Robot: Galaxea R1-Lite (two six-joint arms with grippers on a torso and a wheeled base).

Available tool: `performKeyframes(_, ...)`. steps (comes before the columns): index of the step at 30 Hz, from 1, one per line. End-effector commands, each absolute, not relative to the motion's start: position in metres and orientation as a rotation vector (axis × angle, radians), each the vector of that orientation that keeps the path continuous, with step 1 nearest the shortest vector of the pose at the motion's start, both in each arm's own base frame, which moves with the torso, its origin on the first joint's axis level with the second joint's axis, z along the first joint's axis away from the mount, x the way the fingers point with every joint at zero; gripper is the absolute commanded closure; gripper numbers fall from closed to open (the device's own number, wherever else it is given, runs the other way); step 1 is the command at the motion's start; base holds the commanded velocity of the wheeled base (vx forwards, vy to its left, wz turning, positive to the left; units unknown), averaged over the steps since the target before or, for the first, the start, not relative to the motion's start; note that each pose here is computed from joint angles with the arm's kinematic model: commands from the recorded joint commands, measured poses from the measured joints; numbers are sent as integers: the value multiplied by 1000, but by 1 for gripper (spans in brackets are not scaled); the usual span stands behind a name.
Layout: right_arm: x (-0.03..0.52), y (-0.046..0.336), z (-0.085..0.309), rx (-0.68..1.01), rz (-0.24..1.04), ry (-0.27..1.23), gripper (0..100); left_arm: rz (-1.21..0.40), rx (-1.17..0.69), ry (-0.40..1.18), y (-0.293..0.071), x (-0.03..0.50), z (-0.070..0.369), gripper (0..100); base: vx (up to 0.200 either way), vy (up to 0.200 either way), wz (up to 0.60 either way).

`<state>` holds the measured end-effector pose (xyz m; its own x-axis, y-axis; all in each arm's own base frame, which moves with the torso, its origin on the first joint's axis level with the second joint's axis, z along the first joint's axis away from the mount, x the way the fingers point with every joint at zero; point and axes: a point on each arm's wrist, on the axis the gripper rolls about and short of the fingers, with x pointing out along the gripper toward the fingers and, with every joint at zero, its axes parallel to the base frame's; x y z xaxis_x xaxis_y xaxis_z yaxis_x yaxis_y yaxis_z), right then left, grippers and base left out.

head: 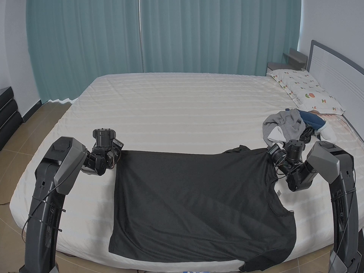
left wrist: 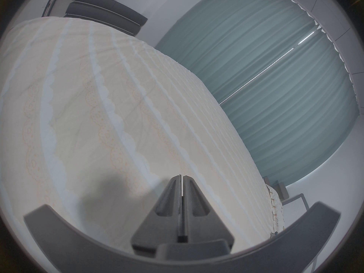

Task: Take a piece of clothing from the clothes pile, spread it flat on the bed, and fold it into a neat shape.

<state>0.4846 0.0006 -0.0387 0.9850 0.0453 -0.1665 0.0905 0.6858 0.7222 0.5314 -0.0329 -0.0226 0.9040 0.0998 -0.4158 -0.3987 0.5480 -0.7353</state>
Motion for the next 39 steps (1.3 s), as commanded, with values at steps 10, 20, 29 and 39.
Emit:
performKeyframes(10, 497, 3, -44, 805, -2, 57, 100, 304, -947, 356, -35, 532, -28, 100, 0, 0, 0)
performKeyframes(20, 498, 3, -53, 790, -5, 74, 100, 317, -943, 385, -35, 531, -30, 100, 0, 0, 0)
performKeyframes(29, 497, 7, -53, 784, -3, 89, 0, 317, -939, 399, -37, 530, -31, 0, 0, 0, 0)
performKeyframes(39, 480, 0, -32, 789, 14, 122, 0, 322, -938, 407, -37, 525, -22, 0, 0, 0, 0)
